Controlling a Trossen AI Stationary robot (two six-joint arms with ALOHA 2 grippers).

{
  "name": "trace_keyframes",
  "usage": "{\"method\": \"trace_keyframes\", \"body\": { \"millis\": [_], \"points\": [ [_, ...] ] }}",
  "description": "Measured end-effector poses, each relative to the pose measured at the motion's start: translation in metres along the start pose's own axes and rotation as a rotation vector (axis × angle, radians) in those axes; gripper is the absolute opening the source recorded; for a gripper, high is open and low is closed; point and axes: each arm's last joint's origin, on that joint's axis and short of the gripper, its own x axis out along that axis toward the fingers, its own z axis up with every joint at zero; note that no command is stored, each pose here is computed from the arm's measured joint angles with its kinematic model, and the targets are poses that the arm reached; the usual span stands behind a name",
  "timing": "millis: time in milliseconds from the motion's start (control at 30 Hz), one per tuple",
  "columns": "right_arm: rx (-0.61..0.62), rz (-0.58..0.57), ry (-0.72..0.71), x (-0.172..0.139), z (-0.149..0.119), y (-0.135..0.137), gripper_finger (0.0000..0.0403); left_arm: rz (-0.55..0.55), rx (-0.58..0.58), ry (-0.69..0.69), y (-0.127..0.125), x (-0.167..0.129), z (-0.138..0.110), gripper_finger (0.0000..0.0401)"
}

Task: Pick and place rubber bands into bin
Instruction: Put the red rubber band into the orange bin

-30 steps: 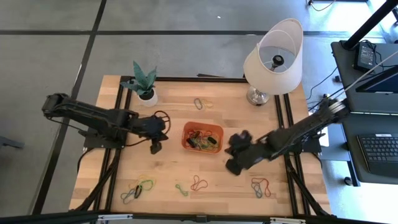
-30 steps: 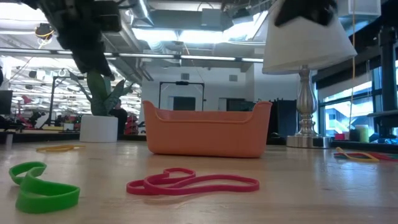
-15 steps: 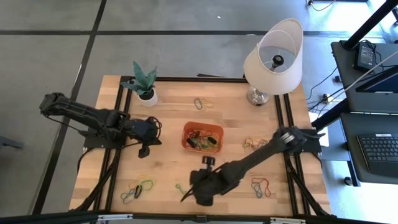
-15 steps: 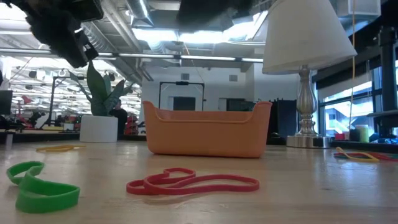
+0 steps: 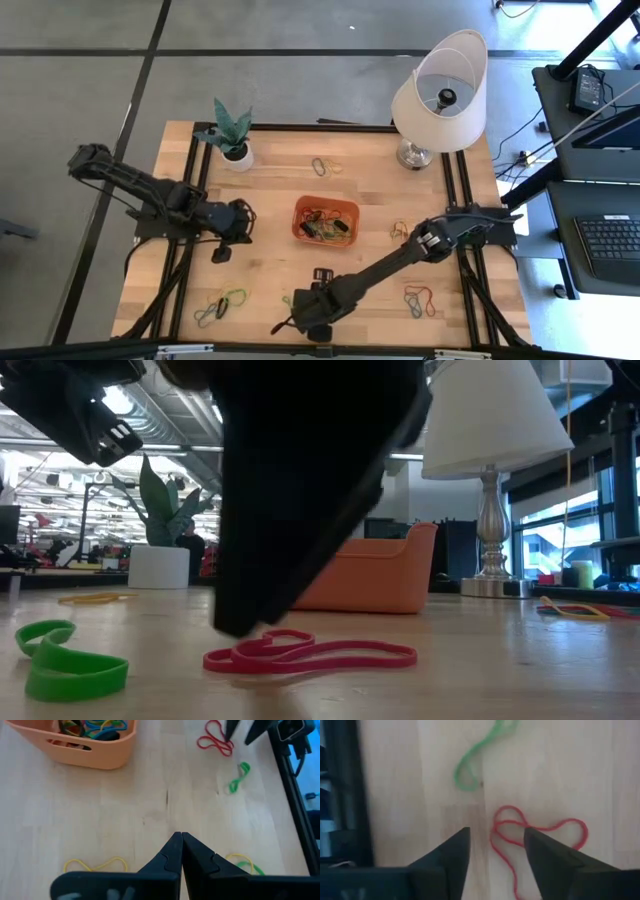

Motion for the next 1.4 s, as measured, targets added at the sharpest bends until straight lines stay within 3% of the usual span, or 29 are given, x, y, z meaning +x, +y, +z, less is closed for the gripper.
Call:
{"method": "trace_keyframes", "body": {
  "millis": [233, 433, 533, 800, 867, 1067, 1267, 1400],
  "points": [
    [0.032, -0.019, -0.004, 0.017, -0.005, -0.005, 0.0239, 0.032, 0.018, -0.014, -0.004, 0.000, -0.002, 0.0003],
    [0.027, -0.035, -0.003, 0.028, -0.014, -0.008, 0.0230, 0.046, 0.025, -0.020, -0.005, 0.000, -0.002, 0.0003],
    [0.016, -0.047, 0.006, 0.031, -0.018, -0.007, 0.0191, 0.046, 0.024, -0.021, -0.005, 0.000, -0.002, 0.0003],
    [0.037, -0.052, 0.015, 0.031, -0.019, -0.008, 0.0032, 0.061, 0.023, -0.026, -0.005, 0.000, -0.002, 0.0003],
    [0.048, -0.045, 0.012, 0.029, -0.017, -0.007, 0.0010, 0.062, 0.024, -0.027, -0.005, 0.000, -0.002, 0.0003],
    [0.038, -0.110, 0.003, 0.003, -0.009, -0.005, 0.0003, 0.062, 0.024, -0.027, -0.005, 0.000, -0.002, 0.0003],
    [0.043, -0.149, -0.062, -0.059, -0.001, -0.011, 0.0002, 0.062, 0.042, -0.027, -0.005, 0.000, -0.002, 0.0003],
    [0.079, -0.256, -0.148, -0.091, 0.001, -0.022, 0.0002, 0.062, 0.042, -0.027, -0.005, 0.000, -0.002, 0.0003]
  ]
}}
